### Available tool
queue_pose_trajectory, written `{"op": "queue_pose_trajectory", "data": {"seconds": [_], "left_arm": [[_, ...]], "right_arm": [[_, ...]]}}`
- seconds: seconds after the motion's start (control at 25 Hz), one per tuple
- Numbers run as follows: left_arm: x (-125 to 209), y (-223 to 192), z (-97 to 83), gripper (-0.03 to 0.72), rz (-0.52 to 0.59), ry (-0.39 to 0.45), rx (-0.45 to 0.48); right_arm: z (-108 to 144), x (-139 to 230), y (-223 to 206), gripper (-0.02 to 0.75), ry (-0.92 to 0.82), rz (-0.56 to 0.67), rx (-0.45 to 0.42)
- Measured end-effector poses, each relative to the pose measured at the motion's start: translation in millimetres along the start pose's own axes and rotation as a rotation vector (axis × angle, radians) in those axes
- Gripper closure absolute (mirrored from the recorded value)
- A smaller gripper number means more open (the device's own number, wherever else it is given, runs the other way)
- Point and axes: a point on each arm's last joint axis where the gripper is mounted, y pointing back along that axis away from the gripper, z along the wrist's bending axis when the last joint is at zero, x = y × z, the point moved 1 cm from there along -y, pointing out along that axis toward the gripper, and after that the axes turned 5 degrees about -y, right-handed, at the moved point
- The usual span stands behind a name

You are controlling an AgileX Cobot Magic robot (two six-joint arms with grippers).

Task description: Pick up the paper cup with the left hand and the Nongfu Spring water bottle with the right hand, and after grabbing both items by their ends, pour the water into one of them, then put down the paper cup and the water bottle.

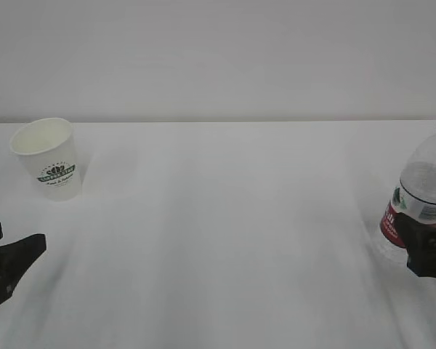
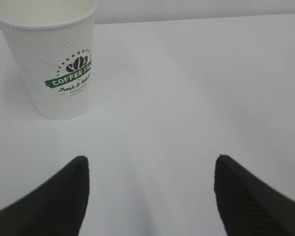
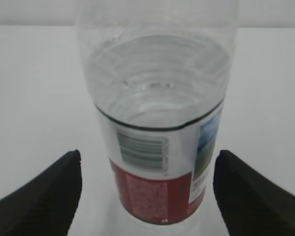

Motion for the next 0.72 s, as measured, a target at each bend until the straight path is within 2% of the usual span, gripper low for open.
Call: {"op": "queue_pose_trajectory", "data": {"seconds": [0.72], "left_arm": [[0.0,0.0,0.3,0.111,0.000,0.002,-0.003]], "right_arm": [[-3.6,5.7,-33.9,0.123,0.007,0.032,0.014]]}}
